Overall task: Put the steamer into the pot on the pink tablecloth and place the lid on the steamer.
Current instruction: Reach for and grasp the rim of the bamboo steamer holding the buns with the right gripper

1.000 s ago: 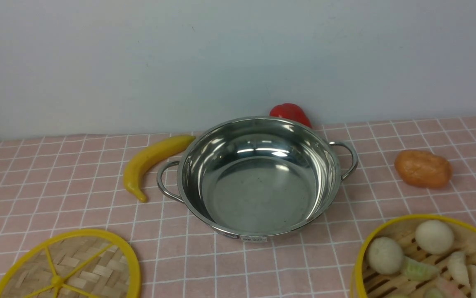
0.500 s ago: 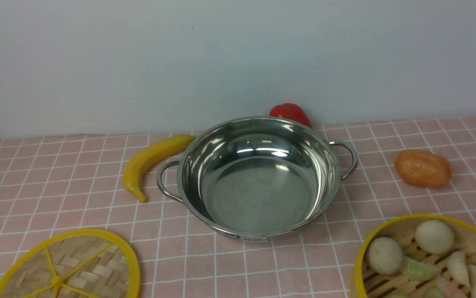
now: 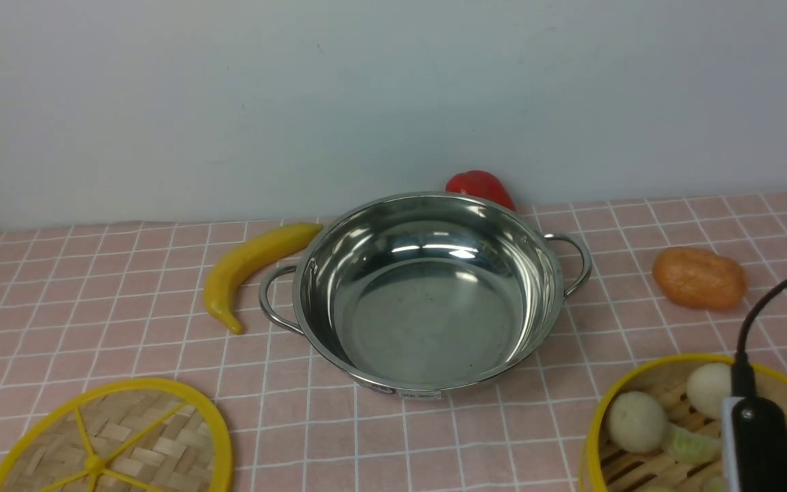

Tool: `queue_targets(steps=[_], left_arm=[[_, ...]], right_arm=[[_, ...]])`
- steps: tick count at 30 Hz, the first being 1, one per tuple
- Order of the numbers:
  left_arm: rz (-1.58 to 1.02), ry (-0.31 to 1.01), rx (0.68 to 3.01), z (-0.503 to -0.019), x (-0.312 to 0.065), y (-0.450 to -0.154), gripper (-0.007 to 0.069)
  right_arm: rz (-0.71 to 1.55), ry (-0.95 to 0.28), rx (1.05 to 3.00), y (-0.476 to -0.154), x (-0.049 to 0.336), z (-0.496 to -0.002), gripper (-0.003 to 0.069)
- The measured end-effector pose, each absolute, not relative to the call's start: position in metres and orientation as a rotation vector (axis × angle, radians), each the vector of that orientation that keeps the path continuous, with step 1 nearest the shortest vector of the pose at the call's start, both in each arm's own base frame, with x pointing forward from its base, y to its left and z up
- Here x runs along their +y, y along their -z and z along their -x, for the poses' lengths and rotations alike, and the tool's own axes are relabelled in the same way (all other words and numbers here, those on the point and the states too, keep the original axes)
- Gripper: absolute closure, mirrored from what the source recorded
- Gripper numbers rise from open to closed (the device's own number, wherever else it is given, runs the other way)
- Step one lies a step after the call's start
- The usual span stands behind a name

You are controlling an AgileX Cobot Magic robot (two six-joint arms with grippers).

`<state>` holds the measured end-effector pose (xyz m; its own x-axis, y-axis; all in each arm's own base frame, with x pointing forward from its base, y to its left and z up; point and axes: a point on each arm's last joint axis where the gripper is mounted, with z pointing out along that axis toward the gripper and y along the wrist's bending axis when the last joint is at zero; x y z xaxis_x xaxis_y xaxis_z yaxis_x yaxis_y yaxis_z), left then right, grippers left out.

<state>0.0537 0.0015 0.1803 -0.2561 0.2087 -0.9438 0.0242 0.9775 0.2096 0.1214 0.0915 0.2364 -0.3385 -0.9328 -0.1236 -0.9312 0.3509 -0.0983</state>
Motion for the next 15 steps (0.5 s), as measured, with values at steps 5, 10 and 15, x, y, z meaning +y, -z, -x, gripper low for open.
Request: queue_targets(steps=[5,10,15], left_arm=[[-0.171,-0.176,1.825,-0.054,0.002,-0.18,0.0382],[-0.171,-0.176,1.825,-0.054,0.002,-0.18,0.0382],[-0.171,-0.176,1.825,-0.054,0.002,-0.18,0.0382]], right_arm=[[1.743,0.02,2.498,-0.223,0.098,-0.13,0.0356],[1.789,0.035,2.549,-0.21,0.103,-0.137,0.0356],[1.821,0.09,2.578,-0.2,0.104,-0.144,0.0356]])
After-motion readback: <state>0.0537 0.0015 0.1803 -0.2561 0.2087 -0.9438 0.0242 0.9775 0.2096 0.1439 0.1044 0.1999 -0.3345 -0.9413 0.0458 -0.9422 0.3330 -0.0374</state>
